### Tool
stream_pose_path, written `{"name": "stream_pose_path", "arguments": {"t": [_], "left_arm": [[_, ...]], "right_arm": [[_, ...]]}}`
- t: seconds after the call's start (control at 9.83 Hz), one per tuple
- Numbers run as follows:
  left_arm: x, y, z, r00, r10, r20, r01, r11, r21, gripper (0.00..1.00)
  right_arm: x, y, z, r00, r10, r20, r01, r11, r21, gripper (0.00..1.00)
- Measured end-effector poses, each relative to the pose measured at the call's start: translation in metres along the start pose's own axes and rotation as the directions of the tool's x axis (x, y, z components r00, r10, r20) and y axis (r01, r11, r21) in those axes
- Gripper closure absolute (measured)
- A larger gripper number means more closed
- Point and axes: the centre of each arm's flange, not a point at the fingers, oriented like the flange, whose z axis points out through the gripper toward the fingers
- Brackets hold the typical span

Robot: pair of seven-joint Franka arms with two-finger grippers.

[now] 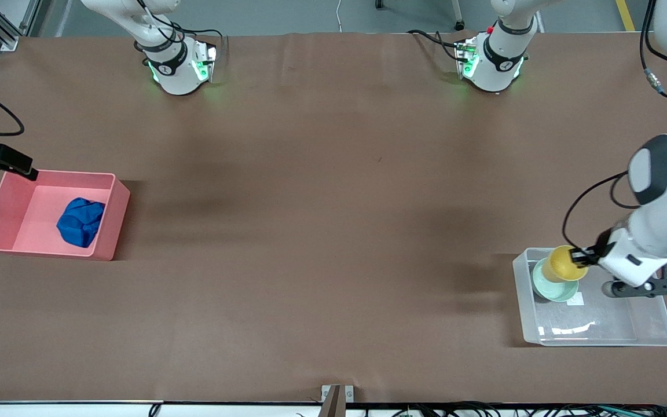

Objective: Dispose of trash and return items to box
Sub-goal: 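Grasp the yellow cup with the left gripper and carry it over the box, then lower the yellow cup into the green bowl and open the left gripper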

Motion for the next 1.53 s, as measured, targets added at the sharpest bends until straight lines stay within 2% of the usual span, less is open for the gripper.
{"name": "stream_pose_path", "arguments": {"t": [0.2,0.41,0.71,1.02,1.12,1.32,1.53], "left_arm": [[0.001,-0.042,0.035,0.999,0.036,0.025,-0.036,0.999,-0.025,0.97],[0.006,-0.060,0.083,0.998,0.068,0.016,-0.067,0.996,-0.054,0.97],[0.008,-0.062,0.131,0.996,0.082,0.028,-0.079,0.993,-0.082,0.97],[0.007,-0.060,0.150,0.995,0.083,0.047,-0.078,0.992,-0.099,0.95],[0.007,-0.060,0.152,0.996,0.082,0.045,-0.077,0.992,-0.101,0.85],[0.013,-0.062,0.139,0.997,0.077,0.014,-0.075,0.992,-0.096,0.54],[0.020,-0.061,0.085,0.996,0.077,-0.046,-0.080,0.994,-0.073,0.25]], "right_arm": [[-0.004,-0.009,-0.015,1.000,-0.010,0.009,0.010,1.000,0.000,0.03],[-0.010,-0.010,-0.042,1.000,-0.011,-0.014,0.011,1.000,-0.001,0.00],[-0.028,-0.010,-0.065,1.000,-0.012,0.028,0.012,1.000,0.002,0.00],[-0.037,-0.009,-0.067,0.999,-0.012,0.037,0.011,1.000,0.005,0.00],[-0.038,-0.009,-0.064,0.999,-0.012,0.038,0.012,1.000,0.006,0.00],[-0.035,-0.009,-0.059,0.999,-0.012,0.035,0.012,1.000,0.005,0.00],[-0.034,-0.009,-0.059,1.000,-0.012,0.026,0.012,1.000,0.005,0.00]]}}
